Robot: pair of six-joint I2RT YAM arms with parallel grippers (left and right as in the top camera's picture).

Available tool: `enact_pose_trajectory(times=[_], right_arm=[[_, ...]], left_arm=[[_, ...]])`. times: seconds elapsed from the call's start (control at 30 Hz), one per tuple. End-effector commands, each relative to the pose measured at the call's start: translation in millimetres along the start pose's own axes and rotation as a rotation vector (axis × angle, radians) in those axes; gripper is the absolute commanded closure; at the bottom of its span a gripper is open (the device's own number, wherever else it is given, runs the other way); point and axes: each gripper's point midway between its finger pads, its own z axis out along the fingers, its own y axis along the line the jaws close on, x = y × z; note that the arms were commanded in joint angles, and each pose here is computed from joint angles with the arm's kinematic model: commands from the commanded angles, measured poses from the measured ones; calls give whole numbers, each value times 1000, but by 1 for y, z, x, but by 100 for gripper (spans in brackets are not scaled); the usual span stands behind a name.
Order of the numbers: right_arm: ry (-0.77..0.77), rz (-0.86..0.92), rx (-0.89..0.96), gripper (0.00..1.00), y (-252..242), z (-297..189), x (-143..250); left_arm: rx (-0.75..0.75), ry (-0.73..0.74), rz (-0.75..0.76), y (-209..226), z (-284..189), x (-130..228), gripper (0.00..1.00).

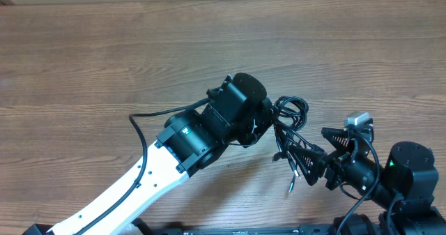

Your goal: Untangle cables

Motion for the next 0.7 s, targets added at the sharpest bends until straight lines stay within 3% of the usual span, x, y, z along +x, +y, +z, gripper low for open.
enact_pose_trajectory(times=[0.0,0.33,0.67], right_arm=[[-30,-23,24,0,1,-6,-8],[-32,-10,72,0,-8,-6,-8],[-53,206,388,0,-62,-18,1]], left_arm=[[4,68,12,-2,-2,17,96],[3,101,46,-1,-2,31,96],[10,166,169,0,-3,43,96]])
